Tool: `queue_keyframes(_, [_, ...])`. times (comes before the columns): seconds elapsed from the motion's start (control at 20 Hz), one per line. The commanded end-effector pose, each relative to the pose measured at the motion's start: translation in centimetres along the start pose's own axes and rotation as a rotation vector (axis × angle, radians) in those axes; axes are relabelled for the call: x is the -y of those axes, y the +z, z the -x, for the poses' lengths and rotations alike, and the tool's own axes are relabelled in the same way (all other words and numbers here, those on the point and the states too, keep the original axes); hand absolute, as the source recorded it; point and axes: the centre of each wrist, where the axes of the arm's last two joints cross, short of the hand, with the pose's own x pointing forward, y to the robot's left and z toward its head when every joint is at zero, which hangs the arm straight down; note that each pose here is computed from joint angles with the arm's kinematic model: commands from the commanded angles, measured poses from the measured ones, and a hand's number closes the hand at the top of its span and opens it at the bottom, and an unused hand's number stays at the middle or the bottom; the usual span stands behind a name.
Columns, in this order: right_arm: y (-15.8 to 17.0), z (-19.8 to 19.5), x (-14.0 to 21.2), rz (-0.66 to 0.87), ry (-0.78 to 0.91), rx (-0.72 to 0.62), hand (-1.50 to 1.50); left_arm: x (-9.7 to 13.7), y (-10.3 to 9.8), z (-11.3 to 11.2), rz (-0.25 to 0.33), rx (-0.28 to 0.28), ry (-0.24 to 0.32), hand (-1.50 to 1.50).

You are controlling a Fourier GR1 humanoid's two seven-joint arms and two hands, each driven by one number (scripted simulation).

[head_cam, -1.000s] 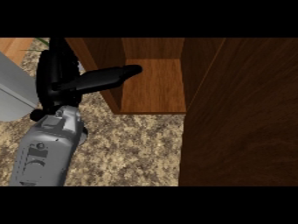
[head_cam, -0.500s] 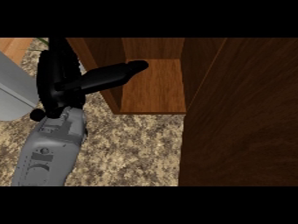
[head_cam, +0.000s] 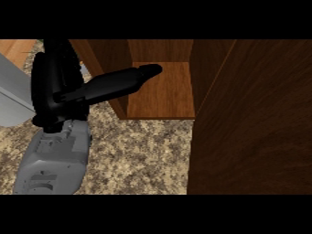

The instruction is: Pick up the wine, place it into the cabinet and close the cabinet

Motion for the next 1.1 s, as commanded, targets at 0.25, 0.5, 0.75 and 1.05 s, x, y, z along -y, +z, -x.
queue_keyframes(0.25, [2.3,-4.5,0.0,0.011,0.009,0.087,-1.50,-0.9,2.1,-2.0,0.001,0.022,0.024,-1.50])
queue_keyframes(0.5, [2.5,-5.2,0.1,0.001,0.021,0.066,-1.50,-3.7,1.5,-0.5,-0.060,0.023,-0.033,-1.50])
queue_keyframes(0.75, [3.0,-5.2,-0.1,0.014,0.011,0.066,-1.50,-6.8,1.4,-2.5,-0.069,0.036,-0.062,-1.50])
queue_keyframes(1.05, [3.1,-5.0,-1.2,0.001,-0.030,0.084,-1.50,-8.0,1.2,-1.7,-0.117,0.018,-0.089,-1.50])
